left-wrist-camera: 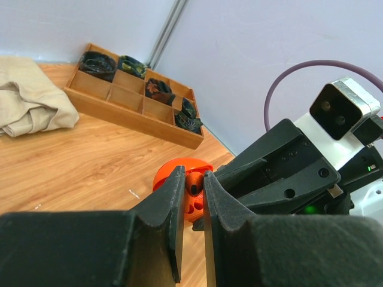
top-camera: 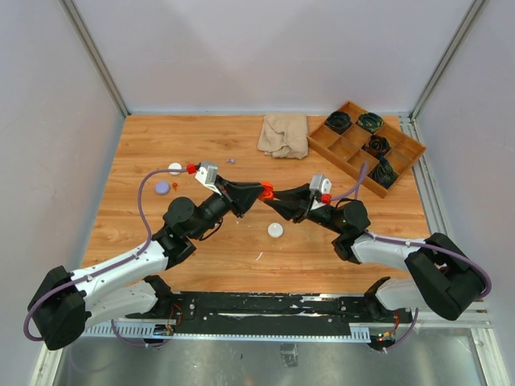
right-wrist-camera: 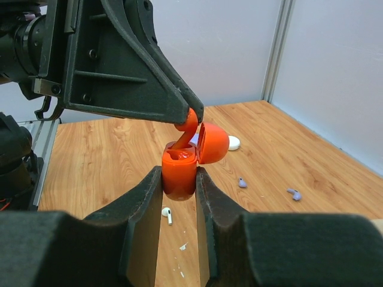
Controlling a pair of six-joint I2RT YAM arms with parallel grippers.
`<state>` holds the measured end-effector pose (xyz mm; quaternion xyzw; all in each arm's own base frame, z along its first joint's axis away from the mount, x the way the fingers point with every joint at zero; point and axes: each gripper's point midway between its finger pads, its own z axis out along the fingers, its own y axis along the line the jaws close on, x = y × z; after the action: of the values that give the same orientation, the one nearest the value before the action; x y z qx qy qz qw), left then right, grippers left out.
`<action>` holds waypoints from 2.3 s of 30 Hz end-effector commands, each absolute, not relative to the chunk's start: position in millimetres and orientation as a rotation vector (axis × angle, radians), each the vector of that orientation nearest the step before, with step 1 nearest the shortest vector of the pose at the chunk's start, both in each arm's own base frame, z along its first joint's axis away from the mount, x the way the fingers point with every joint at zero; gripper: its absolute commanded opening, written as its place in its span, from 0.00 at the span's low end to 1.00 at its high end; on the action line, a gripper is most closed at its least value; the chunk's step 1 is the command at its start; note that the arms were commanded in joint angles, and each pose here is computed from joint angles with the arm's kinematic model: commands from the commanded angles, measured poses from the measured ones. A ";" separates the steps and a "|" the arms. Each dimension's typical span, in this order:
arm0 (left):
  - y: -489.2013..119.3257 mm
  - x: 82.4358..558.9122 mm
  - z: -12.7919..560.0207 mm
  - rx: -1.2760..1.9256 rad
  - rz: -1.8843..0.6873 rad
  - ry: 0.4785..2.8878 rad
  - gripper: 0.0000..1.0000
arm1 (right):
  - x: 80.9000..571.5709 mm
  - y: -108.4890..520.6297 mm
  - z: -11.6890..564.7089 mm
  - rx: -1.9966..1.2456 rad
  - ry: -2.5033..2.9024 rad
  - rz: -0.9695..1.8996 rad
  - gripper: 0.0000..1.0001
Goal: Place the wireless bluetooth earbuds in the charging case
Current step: Place the earbud in the charging case.
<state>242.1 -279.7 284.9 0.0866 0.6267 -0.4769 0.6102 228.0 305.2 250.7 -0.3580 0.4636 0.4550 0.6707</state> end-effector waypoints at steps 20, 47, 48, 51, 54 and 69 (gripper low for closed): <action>-280.9 227.2 280.6 0.274 -1.117 1.433 0.33 | 210.5 298.1 281.8 -0.790 0.906 1.028 0.01; -255.0 245.9 279.1 0.207 -0.915 1.499 0.59 | 209.4 294.3 278.8 -0.788 0.909 1.011 0.01; -254.6 246.0 279.6 0.206 -0.913 1.499 0.60 | 209.7 294.1 278.3 -0.787 0.911 1.009 0.01; -254.0 244.0 281.1 0.212 -0.917 1.497 0.63 | 211.5 292.6 273.3 -0.786 0.925 0.999 0.01; -253.6 241.6 282.0 0.217 -0.926 1.496 0.67 | 214.3 290.0 268.2 -0.780 0.941 0.988 0.01; -263.0 245.0 295.0 0.185 -0.967 1.555 0.70 | 218.2 289.3 266.0 -0.780 0.951 0.979 0.01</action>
<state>241.4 -258.9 275.1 0.0921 0.6762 -0.4106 0.6047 217.9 295.0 248.5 -0.3543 0.4593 0.4521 0.6775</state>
